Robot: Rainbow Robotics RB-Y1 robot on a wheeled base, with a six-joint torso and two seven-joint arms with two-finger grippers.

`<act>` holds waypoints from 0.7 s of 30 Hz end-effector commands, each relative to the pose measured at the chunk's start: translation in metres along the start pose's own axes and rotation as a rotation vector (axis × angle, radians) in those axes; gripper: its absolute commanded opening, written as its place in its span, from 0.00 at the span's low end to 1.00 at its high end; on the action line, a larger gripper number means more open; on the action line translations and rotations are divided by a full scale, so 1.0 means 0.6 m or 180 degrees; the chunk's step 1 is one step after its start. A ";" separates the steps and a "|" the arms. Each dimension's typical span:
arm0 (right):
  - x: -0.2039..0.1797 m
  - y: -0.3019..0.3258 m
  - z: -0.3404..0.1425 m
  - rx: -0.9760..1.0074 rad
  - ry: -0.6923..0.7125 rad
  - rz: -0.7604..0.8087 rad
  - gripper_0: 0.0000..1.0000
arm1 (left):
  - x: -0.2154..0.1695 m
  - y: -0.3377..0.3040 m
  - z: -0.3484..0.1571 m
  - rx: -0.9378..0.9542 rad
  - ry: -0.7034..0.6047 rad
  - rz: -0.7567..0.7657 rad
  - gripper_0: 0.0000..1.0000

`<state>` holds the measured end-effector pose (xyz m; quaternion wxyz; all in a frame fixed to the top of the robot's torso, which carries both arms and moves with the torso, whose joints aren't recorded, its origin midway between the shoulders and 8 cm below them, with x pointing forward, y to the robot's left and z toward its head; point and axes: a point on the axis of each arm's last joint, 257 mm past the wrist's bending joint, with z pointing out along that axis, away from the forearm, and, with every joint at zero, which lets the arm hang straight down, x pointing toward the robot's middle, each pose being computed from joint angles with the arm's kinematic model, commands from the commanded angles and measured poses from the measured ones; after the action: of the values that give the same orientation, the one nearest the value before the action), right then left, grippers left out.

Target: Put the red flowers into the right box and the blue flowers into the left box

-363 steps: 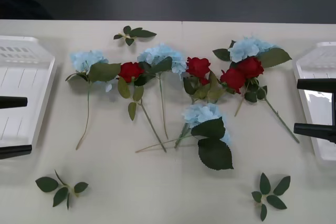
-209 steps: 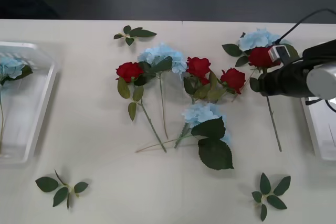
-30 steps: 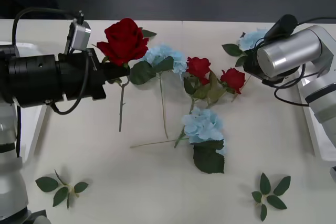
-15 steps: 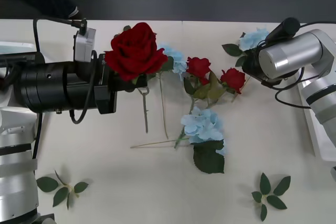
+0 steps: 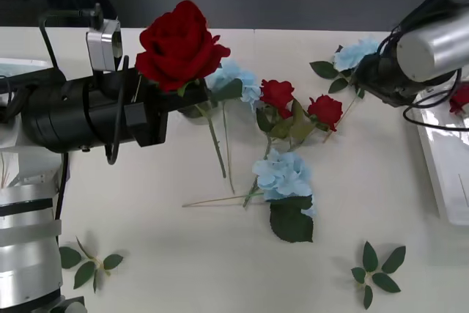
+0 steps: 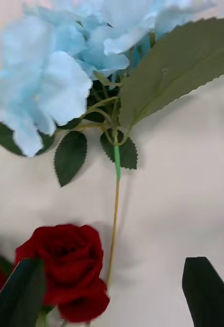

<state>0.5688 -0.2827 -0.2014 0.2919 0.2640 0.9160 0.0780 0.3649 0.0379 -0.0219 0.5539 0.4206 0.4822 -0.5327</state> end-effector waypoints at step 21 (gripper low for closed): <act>0.075 -0.041 -0.149 -0.1063 -0.0753 -0.1619 0.79 | -0.089 0.002 0.093 0.0338 -0.0071 0.0228 0.00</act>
<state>0.4809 -0.2854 -0.1755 0.4079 0.0499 0.9014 0.1365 0.3818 0.0070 0.0294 0.5672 0.4556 0.4396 -0.5266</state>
